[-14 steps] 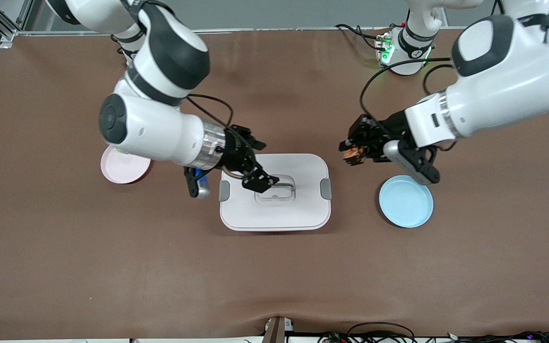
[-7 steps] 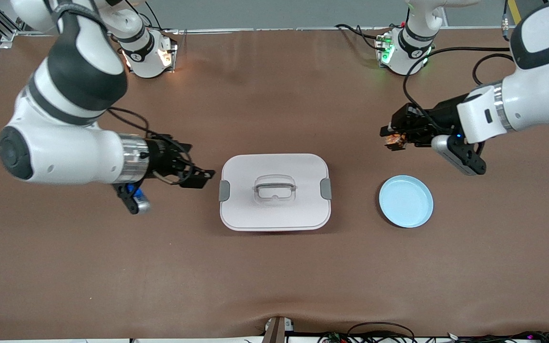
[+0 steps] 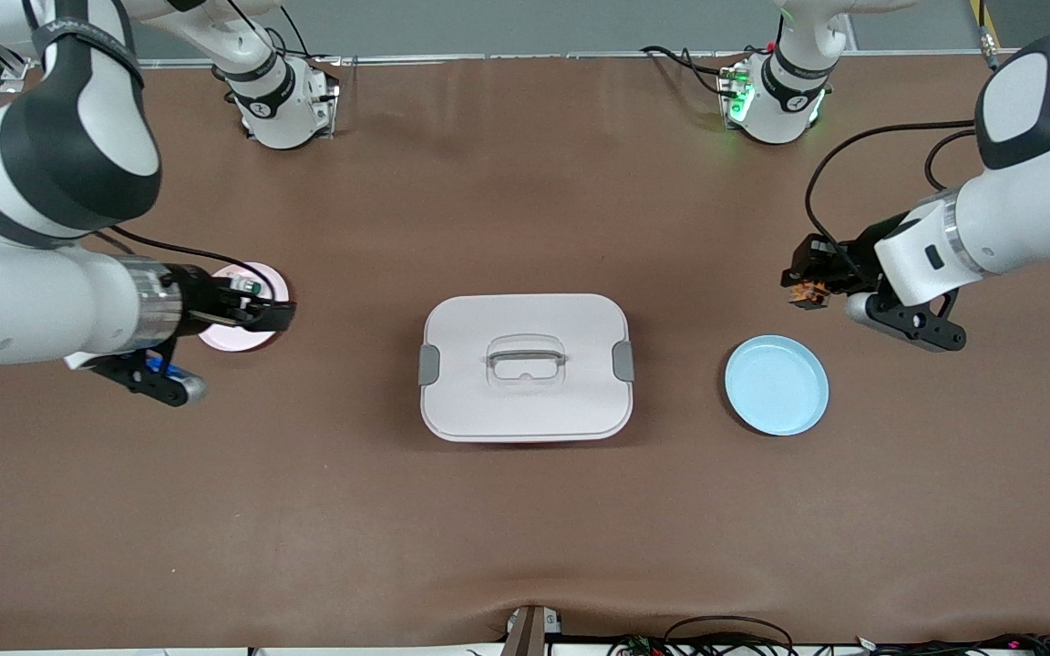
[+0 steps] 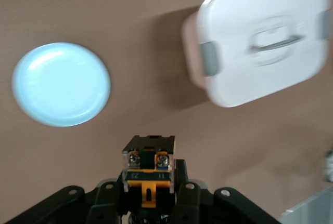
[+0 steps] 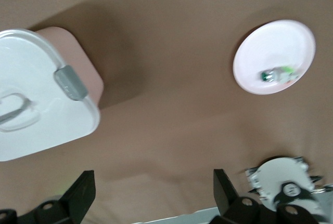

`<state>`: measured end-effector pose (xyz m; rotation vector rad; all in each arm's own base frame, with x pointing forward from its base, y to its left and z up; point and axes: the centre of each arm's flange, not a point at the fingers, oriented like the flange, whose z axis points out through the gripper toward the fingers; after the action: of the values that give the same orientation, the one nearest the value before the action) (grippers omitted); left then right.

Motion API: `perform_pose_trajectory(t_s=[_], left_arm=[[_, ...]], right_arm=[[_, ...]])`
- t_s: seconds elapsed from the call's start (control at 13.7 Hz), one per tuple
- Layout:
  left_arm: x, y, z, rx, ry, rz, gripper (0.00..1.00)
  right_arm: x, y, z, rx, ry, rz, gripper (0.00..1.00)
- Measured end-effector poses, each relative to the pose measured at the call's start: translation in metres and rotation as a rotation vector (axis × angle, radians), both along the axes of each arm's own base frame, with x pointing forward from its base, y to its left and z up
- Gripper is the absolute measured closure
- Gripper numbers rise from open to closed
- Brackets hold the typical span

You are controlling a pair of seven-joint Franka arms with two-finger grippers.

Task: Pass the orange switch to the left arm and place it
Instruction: 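Carry the switch with the left gripper over the blue dish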

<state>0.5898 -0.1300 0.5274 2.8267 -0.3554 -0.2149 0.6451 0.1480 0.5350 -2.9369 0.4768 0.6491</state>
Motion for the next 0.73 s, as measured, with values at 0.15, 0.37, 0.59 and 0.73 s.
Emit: perform_pose_trajectory(t_s=[0.15,0.37,0.59,0.73], left_arm=[[0.001,0.014,-0.018,0.048,0.017,0.017,0.66],[0.005,0.043,-0.041,0.079,0.034,0.126,0.66],[0.009,0.053,-0.061,0.124,0.031,0.304,0.66],[0.01,0.055,-0.074,0.152,0.029,0.423,0.66]], right_arm=[[0.001,-0.028,0.007,-0.018,-0.028,0.065,0.0],[0.002,-0.041,0.01,-0.034,-0.055,0.173,0.0],[0.003,-0.048,0.01,-0.015,-0.072,0.271,0.0],[0.004,-0.054,0.011,-0.012,-0.08,0.296,0.0]])
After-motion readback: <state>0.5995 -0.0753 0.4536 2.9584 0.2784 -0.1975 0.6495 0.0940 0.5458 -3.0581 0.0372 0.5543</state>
